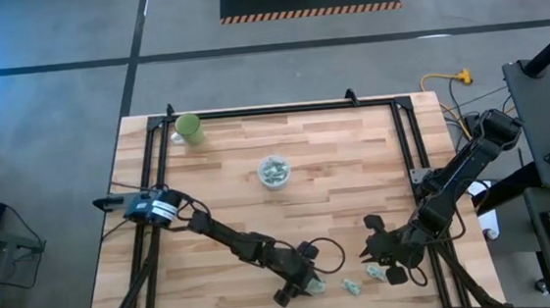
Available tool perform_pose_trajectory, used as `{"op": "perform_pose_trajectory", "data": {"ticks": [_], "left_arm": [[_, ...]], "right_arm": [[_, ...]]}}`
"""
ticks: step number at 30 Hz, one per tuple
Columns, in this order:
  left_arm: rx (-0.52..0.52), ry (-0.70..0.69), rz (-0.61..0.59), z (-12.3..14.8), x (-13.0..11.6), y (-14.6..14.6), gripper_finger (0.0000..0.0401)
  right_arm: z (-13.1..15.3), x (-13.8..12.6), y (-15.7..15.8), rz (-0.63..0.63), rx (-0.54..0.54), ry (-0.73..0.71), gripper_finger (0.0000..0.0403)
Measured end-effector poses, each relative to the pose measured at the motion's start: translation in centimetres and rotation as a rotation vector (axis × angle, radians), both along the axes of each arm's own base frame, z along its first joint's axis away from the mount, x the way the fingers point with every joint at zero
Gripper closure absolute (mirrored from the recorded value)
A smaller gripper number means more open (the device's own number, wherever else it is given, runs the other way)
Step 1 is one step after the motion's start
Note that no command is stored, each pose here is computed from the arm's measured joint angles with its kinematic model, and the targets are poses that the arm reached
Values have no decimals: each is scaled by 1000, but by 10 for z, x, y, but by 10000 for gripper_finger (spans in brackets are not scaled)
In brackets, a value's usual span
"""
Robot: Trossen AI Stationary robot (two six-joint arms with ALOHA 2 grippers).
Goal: Pick and place Stevia / Truvia into bins
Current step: Put the green stevia packet into the transparent container
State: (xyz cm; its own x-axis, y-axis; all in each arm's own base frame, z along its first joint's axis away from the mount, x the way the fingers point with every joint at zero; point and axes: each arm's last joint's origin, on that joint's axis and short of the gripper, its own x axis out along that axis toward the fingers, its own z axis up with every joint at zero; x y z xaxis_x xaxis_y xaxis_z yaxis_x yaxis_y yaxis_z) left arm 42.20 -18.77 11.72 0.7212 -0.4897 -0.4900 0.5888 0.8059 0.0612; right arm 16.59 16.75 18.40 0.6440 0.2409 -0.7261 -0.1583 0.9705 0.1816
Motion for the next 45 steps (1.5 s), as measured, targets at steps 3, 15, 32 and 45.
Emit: {"op": "perform_pose_trajectory", "data": {"ticks": [3, 15, 32, 45], "left_arm": [[12, 35, 4, -3, -1, 1, 199], [9, 68, 28, -5, -1, 5, 326], [190, 153, 211, 34, -18, 22, 400], [751, -46, 915, 121, -75, 86, 401]], "right_arm": [[0, 0, 0, 0, 0, 0, 344], [0, 0, 0, -5, -4, -5, 346], [-1, 0, -1, -5, -8, -2, 346], [-1, -1, -1, -10, -6, -2, 346]]}}
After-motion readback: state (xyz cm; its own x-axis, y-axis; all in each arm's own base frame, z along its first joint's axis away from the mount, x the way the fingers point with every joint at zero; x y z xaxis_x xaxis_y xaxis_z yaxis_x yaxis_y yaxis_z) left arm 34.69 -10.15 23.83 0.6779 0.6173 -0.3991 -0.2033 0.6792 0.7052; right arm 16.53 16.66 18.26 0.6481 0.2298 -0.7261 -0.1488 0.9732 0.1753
